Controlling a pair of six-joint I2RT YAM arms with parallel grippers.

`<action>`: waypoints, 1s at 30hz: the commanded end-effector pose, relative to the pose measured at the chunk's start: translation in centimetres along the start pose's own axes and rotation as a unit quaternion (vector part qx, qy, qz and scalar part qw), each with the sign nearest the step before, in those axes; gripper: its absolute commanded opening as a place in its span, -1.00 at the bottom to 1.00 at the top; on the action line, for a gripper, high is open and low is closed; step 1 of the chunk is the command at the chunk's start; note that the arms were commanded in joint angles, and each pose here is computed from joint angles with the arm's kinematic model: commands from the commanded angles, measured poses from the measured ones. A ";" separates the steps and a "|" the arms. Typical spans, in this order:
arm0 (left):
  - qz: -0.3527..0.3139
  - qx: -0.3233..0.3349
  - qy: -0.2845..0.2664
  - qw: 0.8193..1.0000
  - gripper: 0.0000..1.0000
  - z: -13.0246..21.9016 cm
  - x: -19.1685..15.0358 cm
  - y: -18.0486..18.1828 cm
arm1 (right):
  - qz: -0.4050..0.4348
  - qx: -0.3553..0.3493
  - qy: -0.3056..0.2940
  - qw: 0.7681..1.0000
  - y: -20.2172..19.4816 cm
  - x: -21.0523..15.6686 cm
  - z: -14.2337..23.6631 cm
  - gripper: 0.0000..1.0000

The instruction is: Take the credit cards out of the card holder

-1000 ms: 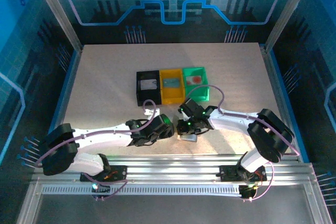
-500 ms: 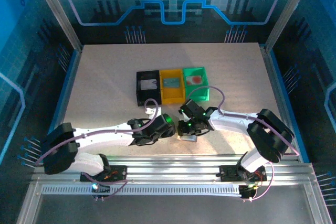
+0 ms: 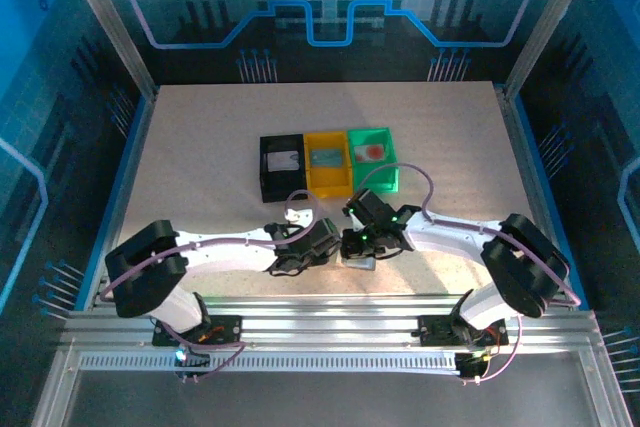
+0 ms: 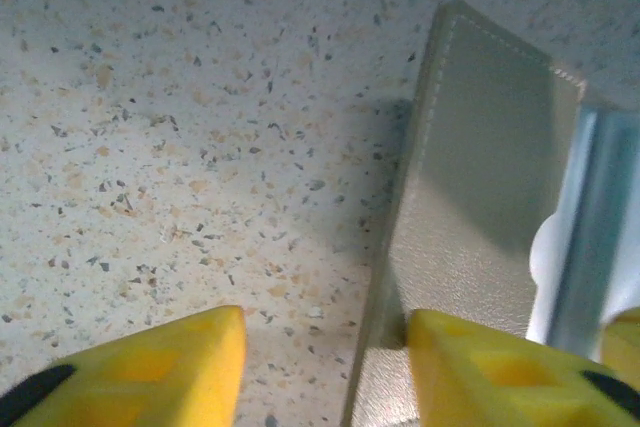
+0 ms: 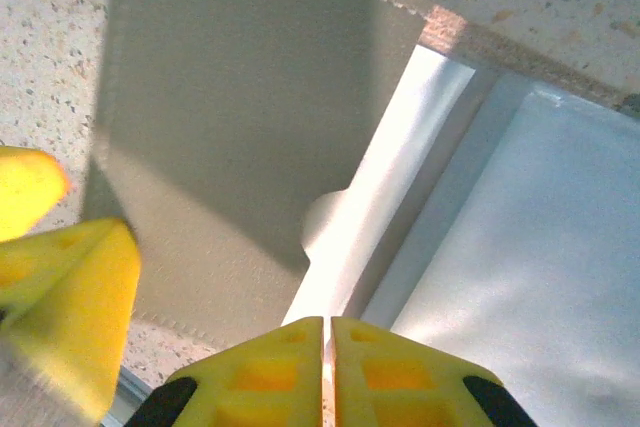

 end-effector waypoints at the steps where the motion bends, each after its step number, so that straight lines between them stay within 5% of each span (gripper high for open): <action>1: 0.003 0.020 0.028 0.999 -0.20 -0.9 -0.6 0.5 | -0.010 -0.011 -0.012 1.000 -0.9 -0.2 1.0 -0.79; 14: 0.033 0.014 0.064 0.997 -0.20 -2.6 -2.1 1.8 | -0.046 -0.051 -0.021 0.997 -3.9 -0.7 3.0 -0.31; 30: 0.063 -0.006 0.094 0.994 -0.22 -2.7 -4.9 3.0 | -0.072 -0.073 -0.016 0.995 -4.6 -0.5 2.2 -0.17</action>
Point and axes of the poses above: each hand's point on the last joint's axis, 136 mm out from that joint toward the fingers, its own z axis back along the fingers, its own y axis along the line the jaws close on, x = y × z, the point moved 6 cm from there along z, back along the fingers, and after that the axes turned 1 degree about -z, right-handed, at the moved point
